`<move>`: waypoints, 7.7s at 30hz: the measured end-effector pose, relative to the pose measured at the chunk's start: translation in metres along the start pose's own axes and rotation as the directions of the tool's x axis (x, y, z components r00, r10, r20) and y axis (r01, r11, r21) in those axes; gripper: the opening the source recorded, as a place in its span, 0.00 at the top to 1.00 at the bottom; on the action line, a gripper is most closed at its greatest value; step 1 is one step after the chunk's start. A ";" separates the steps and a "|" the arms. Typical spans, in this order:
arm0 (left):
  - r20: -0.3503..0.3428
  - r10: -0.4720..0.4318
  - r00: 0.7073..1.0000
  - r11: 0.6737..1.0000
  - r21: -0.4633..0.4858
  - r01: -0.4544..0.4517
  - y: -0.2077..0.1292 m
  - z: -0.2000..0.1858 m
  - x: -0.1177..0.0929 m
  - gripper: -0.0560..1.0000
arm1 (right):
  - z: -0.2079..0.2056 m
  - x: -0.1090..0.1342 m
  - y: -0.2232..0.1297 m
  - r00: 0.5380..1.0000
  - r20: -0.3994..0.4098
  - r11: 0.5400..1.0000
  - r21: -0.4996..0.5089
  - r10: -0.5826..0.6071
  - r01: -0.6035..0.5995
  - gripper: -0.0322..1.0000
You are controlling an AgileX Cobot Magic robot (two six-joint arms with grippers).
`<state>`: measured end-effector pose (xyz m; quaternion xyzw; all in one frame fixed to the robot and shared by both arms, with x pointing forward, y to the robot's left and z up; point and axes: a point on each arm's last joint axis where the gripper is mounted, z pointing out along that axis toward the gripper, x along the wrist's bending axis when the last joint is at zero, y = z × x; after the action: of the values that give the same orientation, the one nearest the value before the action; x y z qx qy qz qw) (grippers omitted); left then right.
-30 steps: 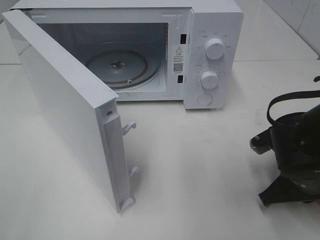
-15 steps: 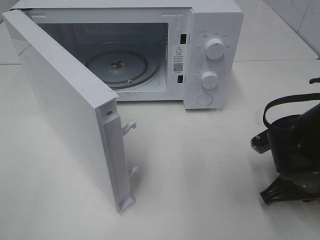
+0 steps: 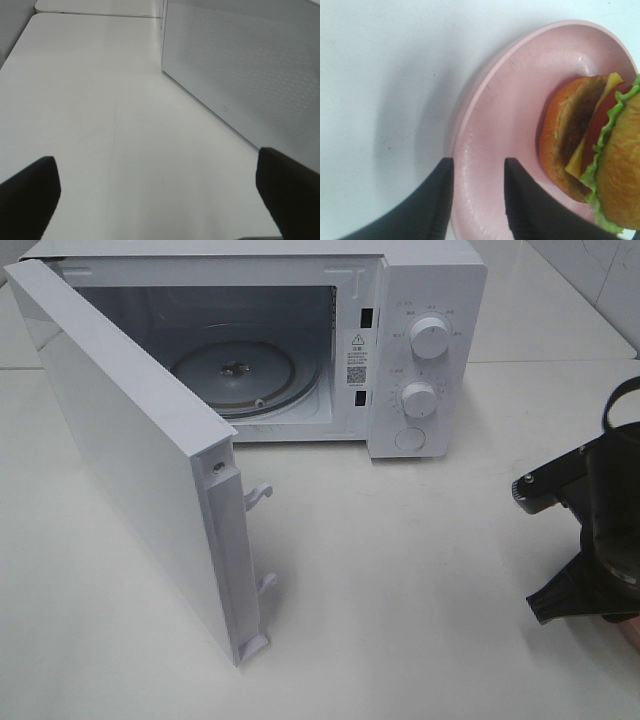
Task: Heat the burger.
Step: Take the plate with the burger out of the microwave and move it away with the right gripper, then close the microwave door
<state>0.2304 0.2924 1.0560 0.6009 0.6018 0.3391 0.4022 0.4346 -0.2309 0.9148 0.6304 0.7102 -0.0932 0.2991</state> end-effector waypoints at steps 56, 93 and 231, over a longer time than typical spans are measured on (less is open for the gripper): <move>0.000 0.000 1.000 1.000 0.000 0.000 0.000 0.000 0.000 0.01 | -0.130 -0.128 -0.131 0.793 -0.604 0.809 -0.425 0.080 -0.406 0.24; 0.000 0.000 1.000 1.000 0.000 0.000 0.000 0.000 0.000 0.01 | -0.135 -0.126 -0.173 0.789 -0.597 0.674 -0.524 0.145 -0.521 0.24; 0.404 0.145 0.903 0.981 -0.176 -0.079 0.039 0.338 -0.182 0.95 | -0.135 -0.126 -0.173 0.792 -0.594 0.676 -0.528 0.140 -0.515 0.24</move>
<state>0.5414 0.0880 0.9540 0.6595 0.4389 0.2722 0.5461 0.2316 -0.3010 1.0490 0.6031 0.6170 0.3931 0.3180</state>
